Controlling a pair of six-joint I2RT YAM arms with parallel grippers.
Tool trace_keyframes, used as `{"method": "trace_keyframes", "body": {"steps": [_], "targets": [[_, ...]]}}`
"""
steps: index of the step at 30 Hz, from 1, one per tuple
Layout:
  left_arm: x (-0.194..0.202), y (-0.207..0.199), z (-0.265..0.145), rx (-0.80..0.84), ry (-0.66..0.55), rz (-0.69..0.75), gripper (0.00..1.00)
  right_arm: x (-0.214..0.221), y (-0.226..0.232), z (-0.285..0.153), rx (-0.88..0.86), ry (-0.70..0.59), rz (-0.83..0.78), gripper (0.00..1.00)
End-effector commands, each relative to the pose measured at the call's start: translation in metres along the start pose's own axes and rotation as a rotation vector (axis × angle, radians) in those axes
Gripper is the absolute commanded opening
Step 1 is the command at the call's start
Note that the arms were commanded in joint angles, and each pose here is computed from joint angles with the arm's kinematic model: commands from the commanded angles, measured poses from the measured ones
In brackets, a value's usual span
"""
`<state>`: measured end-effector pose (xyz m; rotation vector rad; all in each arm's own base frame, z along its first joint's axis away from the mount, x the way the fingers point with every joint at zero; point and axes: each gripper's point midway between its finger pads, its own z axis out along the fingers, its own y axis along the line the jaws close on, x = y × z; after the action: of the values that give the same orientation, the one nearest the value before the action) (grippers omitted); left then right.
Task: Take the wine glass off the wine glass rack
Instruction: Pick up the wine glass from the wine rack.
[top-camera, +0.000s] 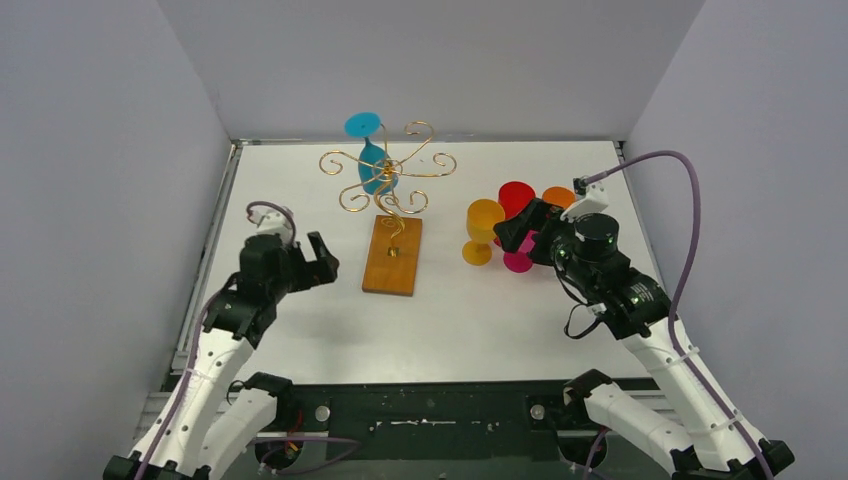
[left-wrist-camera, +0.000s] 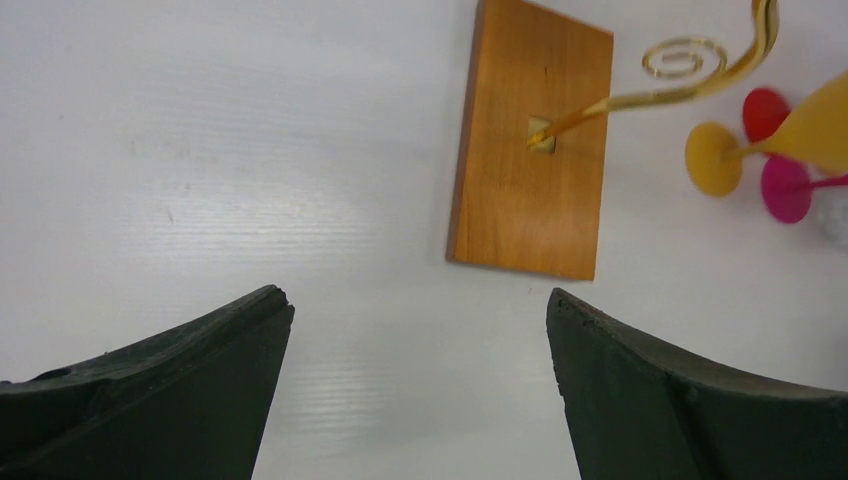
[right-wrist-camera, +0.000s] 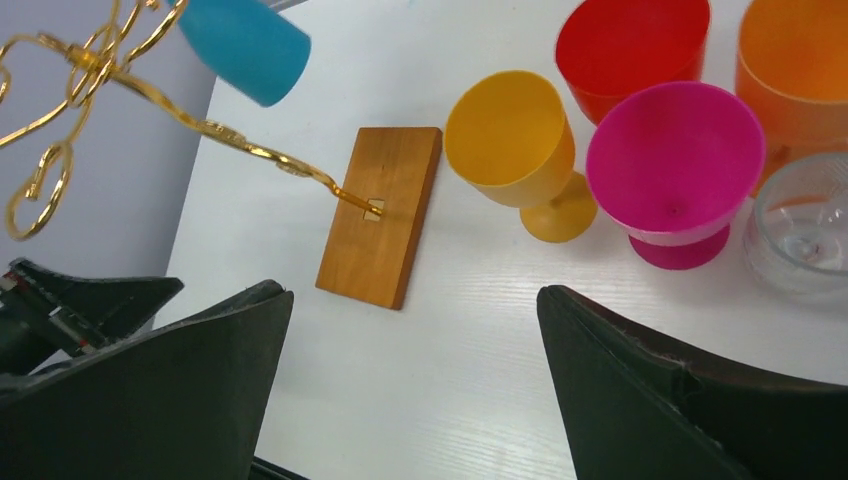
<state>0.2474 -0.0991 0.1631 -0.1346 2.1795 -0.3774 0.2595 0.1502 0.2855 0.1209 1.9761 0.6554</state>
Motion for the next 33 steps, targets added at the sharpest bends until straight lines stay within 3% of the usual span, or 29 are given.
{"method": "trace_keyframes", "body": {"steps": [1,3,6,9,13,20,25,33], "targets": [[-0.069,-0.003,-0.011,0.163,-0.07,-0.145,0.97,-0.012,-0.02,-0.009,0.194,-0.047,0.278,1.0],[-0.088,0.007,-0.011,0.16,-0.079,-0.216,0.97,-0.01,-0.018,-0.01,0.183,-0.031,0.273,1.0],[-0.124,0.002,-0.013,0.217,-0.131,-0.283,0.97,-0.015,0.007,-0.02,0.017,-0.032,0.16,1.0],[-0.163,-0.008,-0.016,0.305,-0.196,-0.346,0.97,-0.023,0.022,-0.036,-0.108,-0.106,0.115,1.0],[-0.211,-0.022,-0.018,0.409,-0.261,-0.378,0.9,-0.027,0.024,-0.05,-0.171,-0.196,0.149,1.0],[-0.281,-0.032,-0.012,0.488,-0.355,-0.386,0.83,-0.005,0.033,-0.044,-0.2,-0.054,0.13,1.0],[-0.307,-0.052,0.006,0.613,-0.338,-0.381,0.68,0.003,0.035,-0.036,-0.187,0.024,0.124,1.0],[-0.309,-0.078,0.048,0.671,-0.239,-0.344,0.65,0.003,0.031,-0.034,-0.171,0.011,0.122,1.0]]}}
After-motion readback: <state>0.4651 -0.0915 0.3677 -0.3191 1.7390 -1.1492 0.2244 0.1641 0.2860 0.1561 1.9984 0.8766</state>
